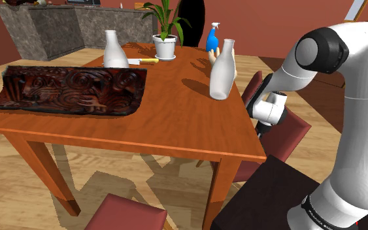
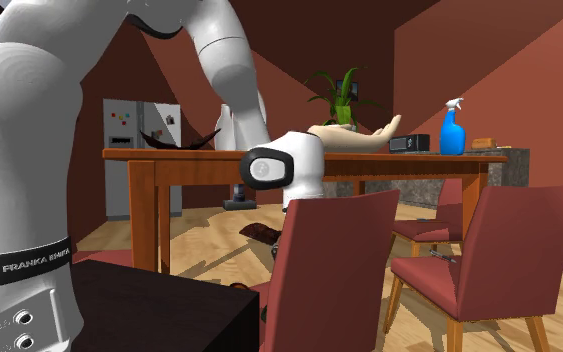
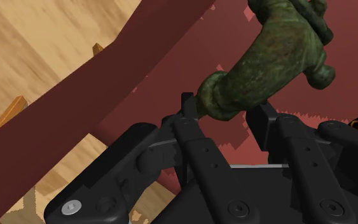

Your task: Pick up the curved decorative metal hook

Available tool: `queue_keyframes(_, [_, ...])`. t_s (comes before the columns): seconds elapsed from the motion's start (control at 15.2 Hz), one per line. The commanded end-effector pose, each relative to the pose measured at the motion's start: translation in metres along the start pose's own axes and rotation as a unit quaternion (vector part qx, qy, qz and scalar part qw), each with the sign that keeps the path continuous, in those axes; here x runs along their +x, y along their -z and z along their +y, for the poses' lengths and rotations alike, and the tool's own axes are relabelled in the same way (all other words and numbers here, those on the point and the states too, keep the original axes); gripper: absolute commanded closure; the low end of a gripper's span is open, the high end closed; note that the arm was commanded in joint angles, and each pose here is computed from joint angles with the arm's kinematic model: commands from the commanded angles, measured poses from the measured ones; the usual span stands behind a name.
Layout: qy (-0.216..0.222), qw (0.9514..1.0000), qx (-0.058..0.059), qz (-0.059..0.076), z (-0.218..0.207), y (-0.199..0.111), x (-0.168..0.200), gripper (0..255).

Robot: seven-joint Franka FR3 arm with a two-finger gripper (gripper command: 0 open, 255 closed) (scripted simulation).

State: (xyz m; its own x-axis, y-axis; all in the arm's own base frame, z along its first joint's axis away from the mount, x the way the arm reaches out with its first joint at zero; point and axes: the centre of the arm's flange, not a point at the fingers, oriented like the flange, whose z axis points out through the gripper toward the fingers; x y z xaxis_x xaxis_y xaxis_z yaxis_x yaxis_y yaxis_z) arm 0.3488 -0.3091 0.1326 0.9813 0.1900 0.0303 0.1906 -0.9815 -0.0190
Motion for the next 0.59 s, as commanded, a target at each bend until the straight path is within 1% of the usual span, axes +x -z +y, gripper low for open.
queue_keyframes(0.0, [0.000, 1.0000, 0.000, 0.000, 0.000, 0.005, 0.000, 255])
queue_keyframes(0.53, [0.000, 1.0000, 0.000, 0.000, -0.001, 0.047, 0.001, 255])
